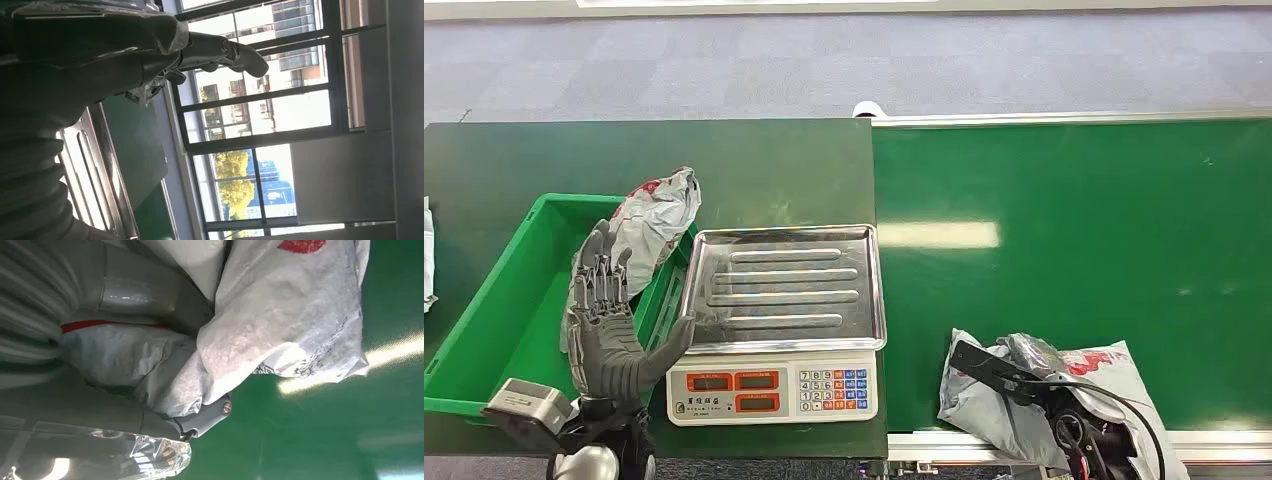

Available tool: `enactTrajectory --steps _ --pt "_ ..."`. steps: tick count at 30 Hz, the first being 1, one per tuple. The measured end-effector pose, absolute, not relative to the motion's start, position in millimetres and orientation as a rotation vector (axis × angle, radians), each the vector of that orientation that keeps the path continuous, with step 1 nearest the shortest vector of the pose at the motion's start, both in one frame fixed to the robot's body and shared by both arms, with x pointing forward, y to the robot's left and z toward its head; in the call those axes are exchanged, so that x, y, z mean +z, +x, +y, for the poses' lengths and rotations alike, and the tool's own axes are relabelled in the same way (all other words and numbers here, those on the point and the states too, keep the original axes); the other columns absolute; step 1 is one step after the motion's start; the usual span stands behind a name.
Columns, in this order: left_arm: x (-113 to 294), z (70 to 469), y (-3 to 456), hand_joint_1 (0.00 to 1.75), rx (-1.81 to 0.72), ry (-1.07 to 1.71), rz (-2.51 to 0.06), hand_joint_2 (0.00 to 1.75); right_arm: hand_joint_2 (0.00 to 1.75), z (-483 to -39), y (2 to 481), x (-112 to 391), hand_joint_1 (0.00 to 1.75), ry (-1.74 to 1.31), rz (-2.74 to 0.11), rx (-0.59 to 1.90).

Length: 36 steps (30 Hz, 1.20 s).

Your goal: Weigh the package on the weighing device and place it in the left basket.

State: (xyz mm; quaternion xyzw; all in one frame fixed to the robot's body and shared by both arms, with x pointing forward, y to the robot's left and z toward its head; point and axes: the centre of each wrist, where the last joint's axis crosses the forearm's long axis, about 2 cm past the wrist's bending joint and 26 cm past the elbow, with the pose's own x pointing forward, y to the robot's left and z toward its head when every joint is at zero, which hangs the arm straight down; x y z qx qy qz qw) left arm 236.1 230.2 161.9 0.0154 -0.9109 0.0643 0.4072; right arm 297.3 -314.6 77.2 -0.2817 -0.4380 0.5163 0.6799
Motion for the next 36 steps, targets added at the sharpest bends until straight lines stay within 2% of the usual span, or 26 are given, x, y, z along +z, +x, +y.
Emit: enactTrajectory --steps 2,6,13,20,24,28,36 --pt "161 232 234 0.0 0.164 0.047 -2.298 1.75 1.75 -313 299 80 1.75 -0.662 -1.07 1.14" --pt "159 234 225 0.0 0.171 0.06 -2.313 1.75 1.75 -302 302 106 1.75 -0.765 -1.42 1.034" --pt "160 236 222 0.0 0.185 0.065 -2.329 1.75 1.75 -297 297 159 1.75 -0.919 -1.875 0.697" --pt "161 235 222 0.0 0.194 0.067 -2.329 1.75 1.75 -302 287 183 1.75 -1.144 -1.995 0.372" --pt "162 232 224 0.0 0.198 0.056 -2.332 1.75 1.75 -304 286 189 1.75 -1.231 -1.998 0.29" --pt "166 227 230 0.0 0.183 0.018 -2.35 1.75 1.75 -297 306 203 1.75 -1.156 -1.989 0.454" --pt "183 220 261 0.0 0.147 -0.057 -2.405 1.75 1.75 -244 415 261 1.75 -0.937 -1.984 1.028"
